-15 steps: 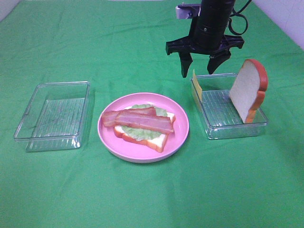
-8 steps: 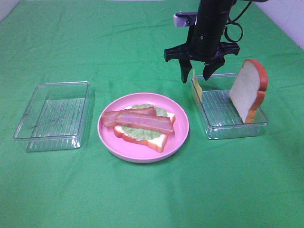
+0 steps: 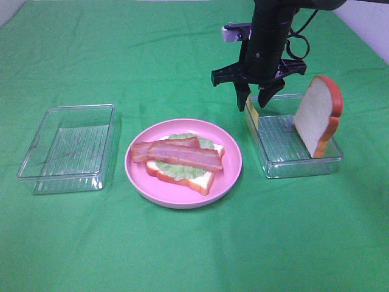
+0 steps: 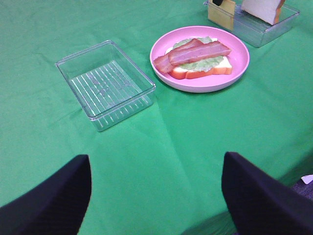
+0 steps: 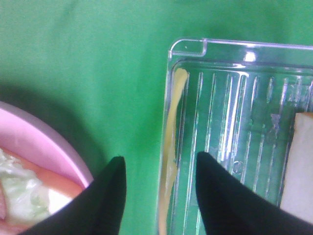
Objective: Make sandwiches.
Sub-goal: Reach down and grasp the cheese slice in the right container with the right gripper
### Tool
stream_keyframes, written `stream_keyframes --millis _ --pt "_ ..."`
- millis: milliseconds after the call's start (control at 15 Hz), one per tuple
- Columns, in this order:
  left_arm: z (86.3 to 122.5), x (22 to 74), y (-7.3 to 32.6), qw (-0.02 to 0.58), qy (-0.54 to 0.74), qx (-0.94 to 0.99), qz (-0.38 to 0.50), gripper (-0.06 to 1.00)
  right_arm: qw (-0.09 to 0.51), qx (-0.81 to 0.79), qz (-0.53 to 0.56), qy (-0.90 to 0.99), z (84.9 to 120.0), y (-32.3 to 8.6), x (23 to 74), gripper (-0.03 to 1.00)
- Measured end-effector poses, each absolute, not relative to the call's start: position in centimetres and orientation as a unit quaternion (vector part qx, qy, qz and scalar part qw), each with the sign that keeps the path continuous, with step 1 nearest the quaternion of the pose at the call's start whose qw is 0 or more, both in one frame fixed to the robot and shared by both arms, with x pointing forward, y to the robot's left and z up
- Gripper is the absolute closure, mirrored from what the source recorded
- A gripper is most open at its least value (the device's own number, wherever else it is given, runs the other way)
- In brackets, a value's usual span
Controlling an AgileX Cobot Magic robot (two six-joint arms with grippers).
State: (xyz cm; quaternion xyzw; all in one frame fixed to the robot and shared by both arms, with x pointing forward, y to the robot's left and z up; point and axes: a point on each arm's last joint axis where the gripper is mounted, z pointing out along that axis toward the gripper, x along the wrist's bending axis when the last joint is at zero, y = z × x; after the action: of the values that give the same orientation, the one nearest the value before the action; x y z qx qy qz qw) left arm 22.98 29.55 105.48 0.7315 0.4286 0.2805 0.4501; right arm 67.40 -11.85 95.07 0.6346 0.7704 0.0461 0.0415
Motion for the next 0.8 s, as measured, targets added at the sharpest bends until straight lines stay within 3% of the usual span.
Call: stream_keyframes --millis 800 --pt "105.48 22.98 29.55 0.45 0.429 0.731 0.28 0.24 0.037 0.634 0.033 0.772 94.08 -11.87 67.46 0.55"
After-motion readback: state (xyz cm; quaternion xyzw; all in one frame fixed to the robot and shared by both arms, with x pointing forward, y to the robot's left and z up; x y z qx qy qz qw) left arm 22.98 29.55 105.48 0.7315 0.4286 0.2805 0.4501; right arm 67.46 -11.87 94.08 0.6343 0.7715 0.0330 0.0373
